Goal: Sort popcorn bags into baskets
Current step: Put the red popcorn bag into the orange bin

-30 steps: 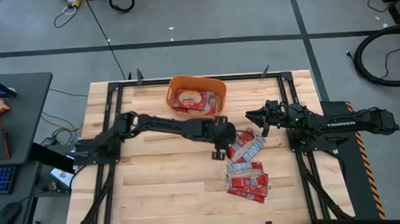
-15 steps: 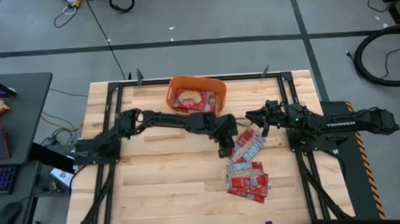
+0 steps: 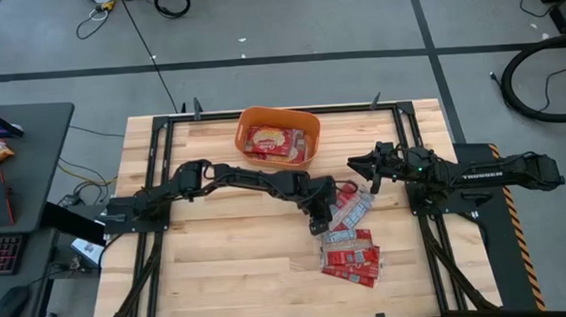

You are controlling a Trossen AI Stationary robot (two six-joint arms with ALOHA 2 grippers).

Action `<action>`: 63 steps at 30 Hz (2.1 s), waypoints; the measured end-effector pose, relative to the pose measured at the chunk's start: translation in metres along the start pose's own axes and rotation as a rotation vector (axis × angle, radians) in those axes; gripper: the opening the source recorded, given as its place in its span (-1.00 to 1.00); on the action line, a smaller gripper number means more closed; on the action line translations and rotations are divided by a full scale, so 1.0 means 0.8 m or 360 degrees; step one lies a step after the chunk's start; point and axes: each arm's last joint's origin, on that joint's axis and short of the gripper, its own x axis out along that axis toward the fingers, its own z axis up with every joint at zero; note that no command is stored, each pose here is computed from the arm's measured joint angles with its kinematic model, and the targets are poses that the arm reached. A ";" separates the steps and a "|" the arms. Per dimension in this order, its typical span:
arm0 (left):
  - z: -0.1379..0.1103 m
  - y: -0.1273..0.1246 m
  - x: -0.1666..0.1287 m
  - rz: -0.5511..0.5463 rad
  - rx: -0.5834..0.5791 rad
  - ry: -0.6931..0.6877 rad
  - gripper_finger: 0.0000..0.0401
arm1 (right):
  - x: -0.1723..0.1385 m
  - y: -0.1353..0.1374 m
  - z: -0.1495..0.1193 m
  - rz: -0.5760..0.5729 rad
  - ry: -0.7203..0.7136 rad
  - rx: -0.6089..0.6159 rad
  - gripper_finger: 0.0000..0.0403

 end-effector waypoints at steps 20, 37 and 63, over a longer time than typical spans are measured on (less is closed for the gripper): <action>-0.001 -0.013 0.003 -0.0039 0.0207 -0.0026 -0.73 | 0.000 0.000 0.000 0.0000 0.0000 0.0000 -0.55; 0.012 -0.013 -0.077 0.0062 0.0341 0.0113 -0.98 | 0.000 0.000 0.000 0.0001 -0.0002 0.0000 -0.55; -0.034 0.002 -0.018 -0.0313 -0.0012 -0.0067 -0.14 | 0.000 0.000 0.000 0.0000 0.0000 0.0000 -0.55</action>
